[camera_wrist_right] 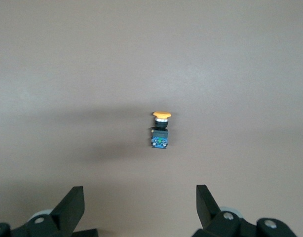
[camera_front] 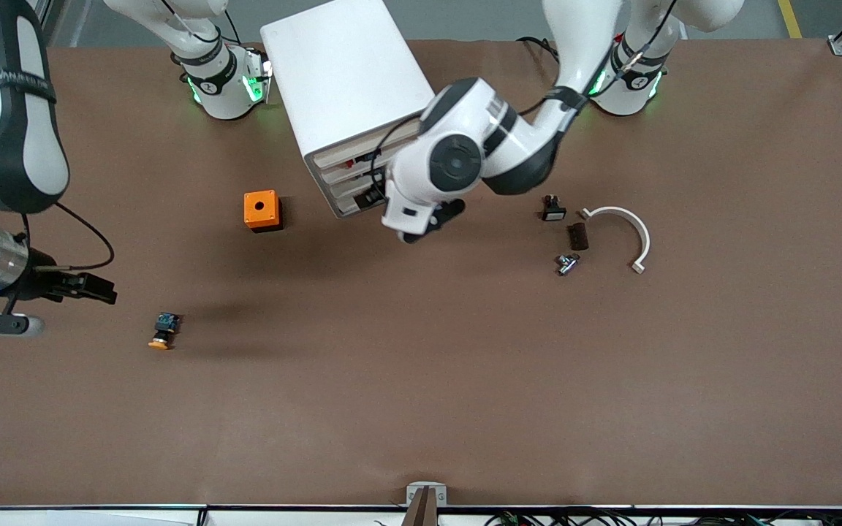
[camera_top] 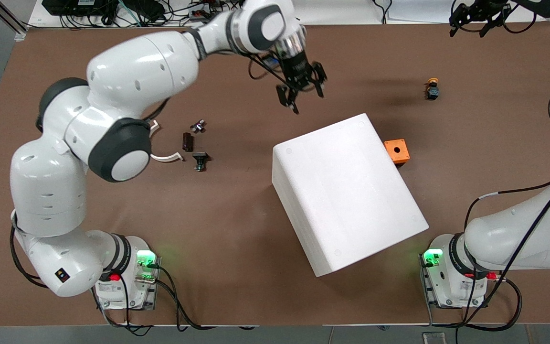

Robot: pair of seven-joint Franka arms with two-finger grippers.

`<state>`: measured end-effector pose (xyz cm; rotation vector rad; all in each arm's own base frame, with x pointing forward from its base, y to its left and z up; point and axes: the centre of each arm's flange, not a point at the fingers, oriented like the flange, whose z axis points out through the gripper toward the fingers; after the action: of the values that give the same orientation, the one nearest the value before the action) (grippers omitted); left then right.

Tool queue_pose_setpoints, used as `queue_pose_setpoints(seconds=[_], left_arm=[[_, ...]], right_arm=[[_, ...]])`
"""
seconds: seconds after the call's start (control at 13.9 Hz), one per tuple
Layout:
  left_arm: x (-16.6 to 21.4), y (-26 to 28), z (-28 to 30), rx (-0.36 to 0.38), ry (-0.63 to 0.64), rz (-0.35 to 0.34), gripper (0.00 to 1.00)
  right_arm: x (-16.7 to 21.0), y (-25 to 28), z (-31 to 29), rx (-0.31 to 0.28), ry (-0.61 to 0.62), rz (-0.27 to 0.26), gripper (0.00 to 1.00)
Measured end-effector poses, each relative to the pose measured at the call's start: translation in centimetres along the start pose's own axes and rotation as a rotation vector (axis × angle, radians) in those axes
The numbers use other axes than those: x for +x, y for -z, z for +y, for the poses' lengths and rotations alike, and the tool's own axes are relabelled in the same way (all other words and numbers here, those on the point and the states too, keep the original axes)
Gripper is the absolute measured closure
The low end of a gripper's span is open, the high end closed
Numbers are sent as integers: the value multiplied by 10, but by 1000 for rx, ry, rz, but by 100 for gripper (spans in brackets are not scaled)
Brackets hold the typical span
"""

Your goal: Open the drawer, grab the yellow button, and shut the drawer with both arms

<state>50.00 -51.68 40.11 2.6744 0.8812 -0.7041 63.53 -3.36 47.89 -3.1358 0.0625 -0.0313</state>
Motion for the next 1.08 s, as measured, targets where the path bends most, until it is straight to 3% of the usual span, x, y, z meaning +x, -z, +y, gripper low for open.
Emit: queue_pose_setpoints(seconds=[0.43,0.94,1.08], left_arm=[[131,88,-41,-21,124,212,0],[192,126,-72,-60,218,229,0],[196,137,-78,-60,175,229,0]], right_arm=[[-42,86,-18,2,29,-8,0],[-63,154,-17,1,30,62,0],[-68,162,-17,1,32,68,0]])
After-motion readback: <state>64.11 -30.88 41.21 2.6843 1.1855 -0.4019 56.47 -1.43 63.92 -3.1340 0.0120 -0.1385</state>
